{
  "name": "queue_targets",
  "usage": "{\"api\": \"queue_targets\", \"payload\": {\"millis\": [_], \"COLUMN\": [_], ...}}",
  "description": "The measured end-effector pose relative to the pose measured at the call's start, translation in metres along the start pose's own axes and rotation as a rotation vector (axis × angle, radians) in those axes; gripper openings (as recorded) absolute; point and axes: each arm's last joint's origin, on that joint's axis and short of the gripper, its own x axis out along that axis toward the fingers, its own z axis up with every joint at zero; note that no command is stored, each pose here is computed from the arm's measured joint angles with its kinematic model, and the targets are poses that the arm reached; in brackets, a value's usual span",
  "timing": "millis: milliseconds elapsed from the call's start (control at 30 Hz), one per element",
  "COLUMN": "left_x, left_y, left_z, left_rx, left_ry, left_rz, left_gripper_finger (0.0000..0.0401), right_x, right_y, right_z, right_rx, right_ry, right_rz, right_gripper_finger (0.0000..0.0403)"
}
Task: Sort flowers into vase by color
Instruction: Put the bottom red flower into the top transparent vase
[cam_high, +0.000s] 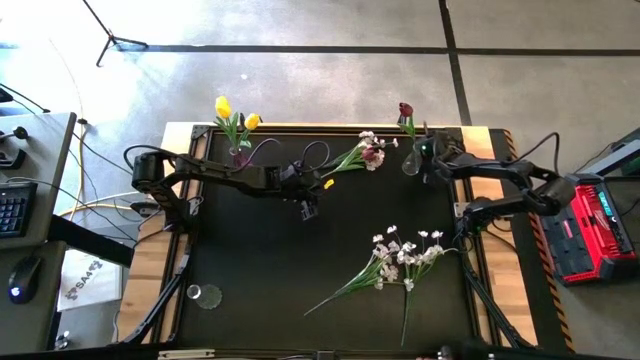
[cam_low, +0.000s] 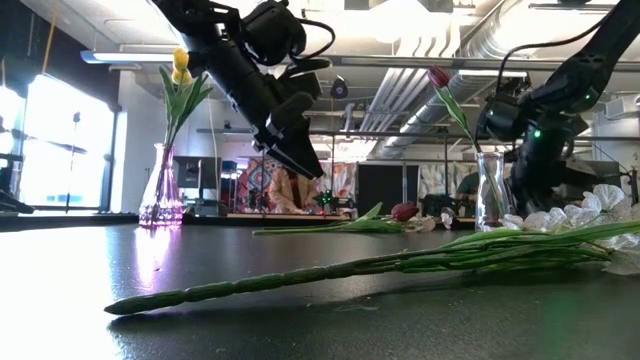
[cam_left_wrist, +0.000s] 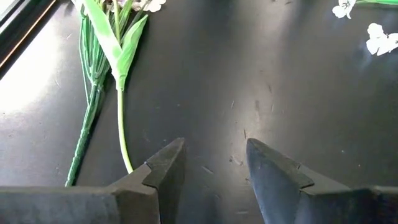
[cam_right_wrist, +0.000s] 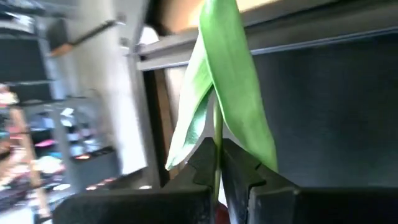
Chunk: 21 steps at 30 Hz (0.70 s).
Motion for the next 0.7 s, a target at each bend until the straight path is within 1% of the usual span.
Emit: {"api": "queue_targets", "payload": {"millis": [233,467,567,700], "left_x": [0.0,0.0,0.0,0.0], "left_y": [0.0,0.0,0.0,0.0], "left_z": [0.0,0.0,0.0,0.0], "left_rx": [-0.019,-0.019,-0.019,-0.02], "left_ry": [0.0,0.0,0.001,0.001], "left_rz": [0.001,0.001,0.001,0.001], "left_gripper_finger": [0.0159,0.0159,0.0159,0.0159], "right_x": [-0.009,-0.026,-0.034,-0.044], "right_y": [0.017,0.038,0.047,0.058], "right_z": [-0.002,-0.003,-0.003,-0.003], "right_rx": [0.082,0.141,0.131,0.09], "right_ry": [-0.001,0.04,0.067,0.123], "right_rz": [0.178,0.366,0.437,0.528], "right_gripper_finger": [0.0001,0.0,0.0,0.0]}}
